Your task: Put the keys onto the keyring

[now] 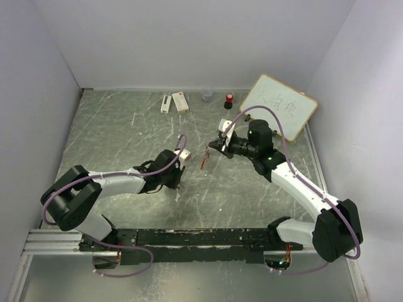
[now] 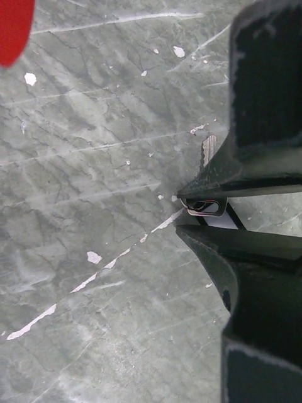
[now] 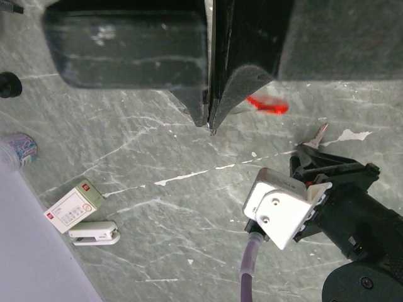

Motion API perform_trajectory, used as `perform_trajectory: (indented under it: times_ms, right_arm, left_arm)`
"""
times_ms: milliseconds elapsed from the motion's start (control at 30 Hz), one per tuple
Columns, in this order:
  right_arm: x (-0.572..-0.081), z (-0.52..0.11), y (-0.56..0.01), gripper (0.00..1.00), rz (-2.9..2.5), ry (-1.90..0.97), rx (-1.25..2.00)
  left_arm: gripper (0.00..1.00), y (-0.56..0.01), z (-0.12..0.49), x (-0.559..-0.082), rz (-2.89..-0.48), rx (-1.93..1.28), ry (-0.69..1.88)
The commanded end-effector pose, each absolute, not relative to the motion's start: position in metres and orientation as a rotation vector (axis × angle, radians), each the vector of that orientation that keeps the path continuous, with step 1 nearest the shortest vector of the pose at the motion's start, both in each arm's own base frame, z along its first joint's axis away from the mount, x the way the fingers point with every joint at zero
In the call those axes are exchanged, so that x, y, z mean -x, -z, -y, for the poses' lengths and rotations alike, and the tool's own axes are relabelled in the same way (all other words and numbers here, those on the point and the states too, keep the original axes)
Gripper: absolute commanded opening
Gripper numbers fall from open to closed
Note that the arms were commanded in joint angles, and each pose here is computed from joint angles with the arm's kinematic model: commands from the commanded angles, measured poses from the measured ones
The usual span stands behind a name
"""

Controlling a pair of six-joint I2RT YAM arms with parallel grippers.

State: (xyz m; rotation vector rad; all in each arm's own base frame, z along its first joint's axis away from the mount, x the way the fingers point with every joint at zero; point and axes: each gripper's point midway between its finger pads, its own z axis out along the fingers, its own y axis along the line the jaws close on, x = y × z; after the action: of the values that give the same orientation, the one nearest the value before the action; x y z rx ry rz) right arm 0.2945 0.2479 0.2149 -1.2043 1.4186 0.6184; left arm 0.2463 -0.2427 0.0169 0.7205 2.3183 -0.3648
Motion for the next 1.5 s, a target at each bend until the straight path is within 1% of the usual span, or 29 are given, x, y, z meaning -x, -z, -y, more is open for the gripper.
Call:
perform_trajectory:
  times_ms: [0,167,200,700,833,1000,1200,1467]
  right_arm:
    - [-0.296,-0.245,-0.225,0.00,-1.390,-0.602,1.182]
    - [-0.296,-0.244,-0.226,0.00,-1.389,-0.594,1.171]
    - [-0.297,-0.244,-0.227,0.00,-1.387,-0.591,1.169]
    - [-0.293,-0.242,-0.235,0.00,-1.368,-0.584,1.170]
    - [-0.287,-0.245,-0.237,0.00,-1.334,-0.605,1.206]
    - [-0.278,-0.250,-0.239,0.00,-1.285,-0.636,1.260]
    - [-0.269,-0.255,-0.242,0.00,-1.216,-0.658,1.321]
    - [-0.260,-0.262,-0.246,0.00,-1.155,-0.672,1.381]
  left_arm:
    - [0.30,-0.021,0.249,-0.250,-2.298,-0.747,0.345]
    - [0.09,-0.029,0.253,-0.259,-2.274,-0.722,0.333]
    - [0.07,-0.034,0.255,-0.262,-2.263,-0.711,0.333]
    - [0.07,-0.099,0.265,-0.288,-2.088,-0.668,0.333]
    - [0.07,-0.134,0.266,-0.296,-1.965,-0.680,0.328]
    - [0.07,-0.184,0.270,-0.305,-1.750,-0.756,0.312]
    - [0.07,-0.226,0.287,-0.303,-1.537,-0.857,0.369]
    - [0.07,-0.254,0.306,-0.297,-1.423,-0.929,0.462]
